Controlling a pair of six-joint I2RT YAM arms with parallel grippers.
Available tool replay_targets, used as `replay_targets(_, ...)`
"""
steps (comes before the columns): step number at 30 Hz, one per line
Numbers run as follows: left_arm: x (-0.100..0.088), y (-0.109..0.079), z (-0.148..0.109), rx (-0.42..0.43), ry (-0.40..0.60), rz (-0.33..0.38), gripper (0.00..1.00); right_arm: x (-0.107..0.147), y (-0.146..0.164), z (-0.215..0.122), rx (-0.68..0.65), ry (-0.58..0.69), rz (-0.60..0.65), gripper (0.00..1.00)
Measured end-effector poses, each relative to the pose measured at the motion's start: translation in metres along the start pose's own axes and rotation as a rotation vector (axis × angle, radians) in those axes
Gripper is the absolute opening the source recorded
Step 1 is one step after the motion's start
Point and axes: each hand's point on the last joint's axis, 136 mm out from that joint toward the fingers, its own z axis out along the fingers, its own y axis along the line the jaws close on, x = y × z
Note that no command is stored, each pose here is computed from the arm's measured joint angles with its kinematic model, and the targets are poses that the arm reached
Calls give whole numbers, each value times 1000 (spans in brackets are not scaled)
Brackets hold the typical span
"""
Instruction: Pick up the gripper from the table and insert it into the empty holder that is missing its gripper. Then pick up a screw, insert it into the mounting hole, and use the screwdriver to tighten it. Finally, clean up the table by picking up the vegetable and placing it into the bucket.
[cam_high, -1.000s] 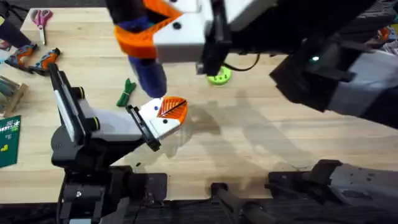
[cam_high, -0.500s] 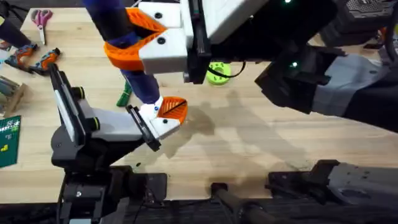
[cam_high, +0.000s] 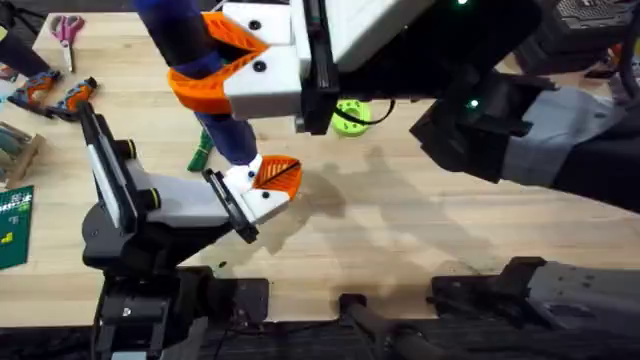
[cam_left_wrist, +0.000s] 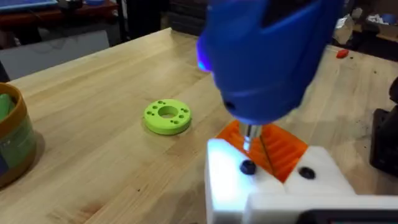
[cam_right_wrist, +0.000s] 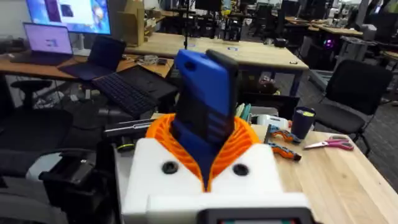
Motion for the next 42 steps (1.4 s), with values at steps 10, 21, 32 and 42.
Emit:
replay_targets(10,0,0,0,0,0,0,14,12,-4,3,1,19,21,28)
replay_targets(21,0,0,0,0,0,0,14,12,-4,3,1,19,24,28)
replay_targets(32,0,0,0,0,0,0,14,12,-4,3,2,19,53,28)
replay_targets(42,0,0,0,0,0,0,14,15,-4,3,3,29,67,28)
